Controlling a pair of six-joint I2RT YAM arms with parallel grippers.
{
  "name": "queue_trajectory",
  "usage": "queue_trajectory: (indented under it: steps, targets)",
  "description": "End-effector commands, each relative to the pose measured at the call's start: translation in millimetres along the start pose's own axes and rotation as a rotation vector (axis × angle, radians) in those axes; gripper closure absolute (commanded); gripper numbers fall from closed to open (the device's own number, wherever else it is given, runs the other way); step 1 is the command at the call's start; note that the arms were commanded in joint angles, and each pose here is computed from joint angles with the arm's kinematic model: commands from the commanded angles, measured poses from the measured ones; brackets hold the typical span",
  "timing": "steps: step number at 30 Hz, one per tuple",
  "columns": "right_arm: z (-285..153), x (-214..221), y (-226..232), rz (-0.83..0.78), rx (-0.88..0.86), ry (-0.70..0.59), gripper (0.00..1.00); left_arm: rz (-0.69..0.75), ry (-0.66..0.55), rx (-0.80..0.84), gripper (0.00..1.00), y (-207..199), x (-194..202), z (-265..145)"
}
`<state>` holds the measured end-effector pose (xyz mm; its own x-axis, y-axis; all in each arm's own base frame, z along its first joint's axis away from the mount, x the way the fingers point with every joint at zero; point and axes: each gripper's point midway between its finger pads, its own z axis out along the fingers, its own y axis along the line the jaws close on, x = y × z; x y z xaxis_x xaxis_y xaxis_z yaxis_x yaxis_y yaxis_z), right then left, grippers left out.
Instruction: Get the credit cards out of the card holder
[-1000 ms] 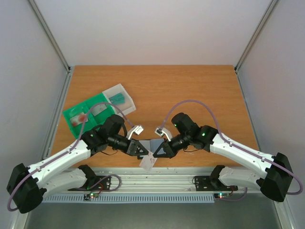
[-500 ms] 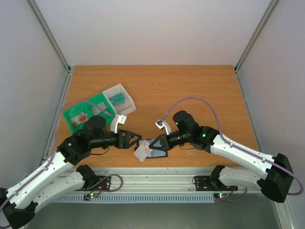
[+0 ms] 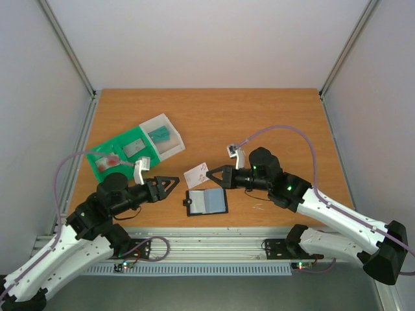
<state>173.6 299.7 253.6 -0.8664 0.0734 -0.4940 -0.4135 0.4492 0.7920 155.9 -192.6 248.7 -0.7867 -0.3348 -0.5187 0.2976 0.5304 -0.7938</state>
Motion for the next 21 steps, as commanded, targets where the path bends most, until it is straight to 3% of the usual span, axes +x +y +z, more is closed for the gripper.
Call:
queue_trajectory:
  steps: [1,7,15,21]
  targets:
    - [-12.2,-33.2,25.4,0.041,-0.099,-0.169,0.99,-0.101,-0.067,0.136,0.35,-19.3,-12.2,6.7]
    - [-20.0,-42.9,31.8,0.075,-0.159,-0.248,0.99,-0.183,-0.036,0.231,0.39,-26.0,-7.8,25.3]
    - [-16.0,-40.0,28.4,0.099,-0.168,-0.241,0.99,-0.209,-0.044,0.348,0.4,-42.1,-13.4,34.0]
    - [-14.8,-38.3,26.8,0.104,-0.17,-0.235,0.99,-0.23,-0.093,0.398,0.54,-45.5,-19.9,28.7]
